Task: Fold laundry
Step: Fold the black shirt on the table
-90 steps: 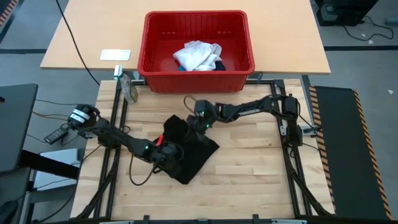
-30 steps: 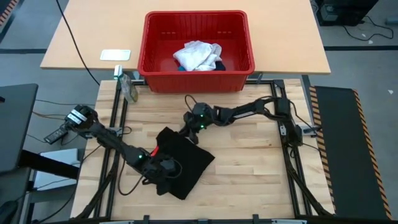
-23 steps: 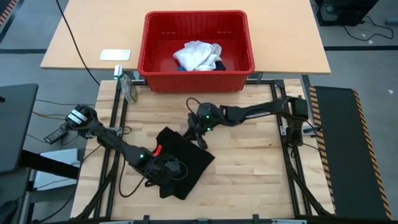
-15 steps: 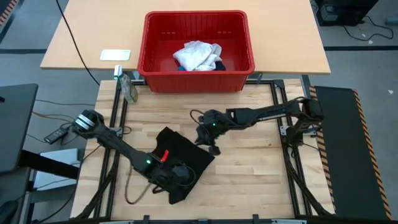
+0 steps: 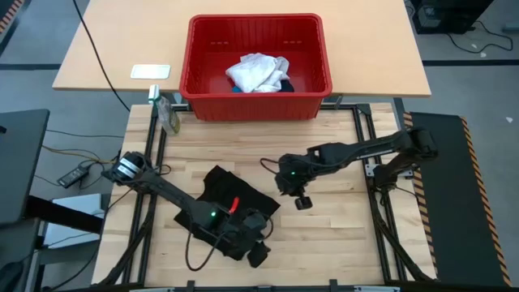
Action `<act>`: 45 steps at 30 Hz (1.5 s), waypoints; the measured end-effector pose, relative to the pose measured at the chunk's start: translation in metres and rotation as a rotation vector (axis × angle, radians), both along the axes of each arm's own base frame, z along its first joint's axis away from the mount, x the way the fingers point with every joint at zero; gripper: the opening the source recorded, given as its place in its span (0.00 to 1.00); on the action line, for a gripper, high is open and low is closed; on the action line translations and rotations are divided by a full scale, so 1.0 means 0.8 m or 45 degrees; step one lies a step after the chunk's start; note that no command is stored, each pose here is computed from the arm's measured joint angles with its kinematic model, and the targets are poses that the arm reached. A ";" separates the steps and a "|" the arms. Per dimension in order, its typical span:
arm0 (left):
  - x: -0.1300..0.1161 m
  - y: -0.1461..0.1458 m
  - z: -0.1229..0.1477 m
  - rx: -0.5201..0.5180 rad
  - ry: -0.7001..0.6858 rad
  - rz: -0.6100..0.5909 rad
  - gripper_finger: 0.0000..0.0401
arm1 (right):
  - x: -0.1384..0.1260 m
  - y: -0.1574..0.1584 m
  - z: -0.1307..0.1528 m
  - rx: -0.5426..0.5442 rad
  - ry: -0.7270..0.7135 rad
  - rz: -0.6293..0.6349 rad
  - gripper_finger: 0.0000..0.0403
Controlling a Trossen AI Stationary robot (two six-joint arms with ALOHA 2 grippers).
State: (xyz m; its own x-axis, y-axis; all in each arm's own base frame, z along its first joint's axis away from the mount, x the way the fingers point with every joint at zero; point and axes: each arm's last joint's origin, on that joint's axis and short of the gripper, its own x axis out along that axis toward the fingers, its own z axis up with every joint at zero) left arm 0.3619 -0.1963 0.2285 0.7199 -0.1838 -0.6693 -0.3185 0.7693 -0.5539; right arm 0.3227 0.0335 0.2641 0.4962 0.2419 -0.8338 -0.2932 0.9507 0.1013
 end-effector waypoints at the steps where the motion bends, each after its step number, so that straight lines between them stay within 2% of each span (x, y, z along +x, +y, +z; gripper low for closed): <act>1: 0.003 -0.001 0.002 0.019 -0.013 -0.008 0.71 | -0.004 -0.001 0.003 0.003 -0.014 -0.005 0.15; 6: 0.023 -0.020 -0.006 0.174 -0.034 -0.120 0.75 | -0.032 -0.003 0.011 0.008 -0.067 -0.059 0.15; 10: 0.032 -0.025 -0.009 0.351 0.152 -0.088 0.73 | -0.062 0.001 0.000 0.004 -0.045 -0.132 0.15; 13: 0.033 -0.024 -0.003 0.424 0.283 -0.010 0.72 | -0.085 0.007 -0.015 0.048 -0.047 -0.184 0.15; 20: 0.030 -0.036 -0.022 0.360 0.423 0.146 0.72 | -0.126 0.024 -0.055 0.176 -0.103 -0.315 0.15; 24: 0.020 -0.042 -0.054 0.272 0.644 0.277 0.72 | -0.136 0.035 -0.073 0.251 -0.225 -0.365 0.15; 29: 0.000 -0.031 -0.086 0.342 1.012 0.389 0.72 | -0.140 0.050 -0.096 0.320 -0.420 -0.329 0.15; 33: -0.007 -0.023 -0.092 0.421 1.120 0.435 0.70 | -0.141 0.060 -0.113 0.362 -0.505 -0.270 0.15; 35: -0.005 -0.020 -0.096 0.441 1.134 0.410 0.66 | -0.140 0.064 -0.119 0.375 -0.517 -0.254 0.15; 37: -0.004 -0.019 -0.099 0.459 1.143 0.380 0.58 | -0.137 0.068 -0.124 0.398 -0.517 -0.224 0.15; 44: 0.002 -0.017 -0.105 0.519 1.113 0.256 0.10 | -0.125 0.082 -0.135 0.584 -0.496 -0.081 0.15; 45: 0.004 -0.016 -0.105 0.523 1.099 0.244 0.06 | -0.123 0.083 -0.136 0.597 -0.493 -0.088 0.15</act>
State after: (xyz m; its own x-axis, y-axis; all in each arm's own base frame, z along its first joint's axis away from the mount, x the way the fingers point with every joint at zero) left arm 0.3650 -0.2093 0.1445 -0.0552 0.2507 -0.9665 -0.6289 0.7431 0.2287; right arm 0.2243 0.0998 0.1551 0.7697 0.4960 -0.4020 -0.3315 0.8486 0.4122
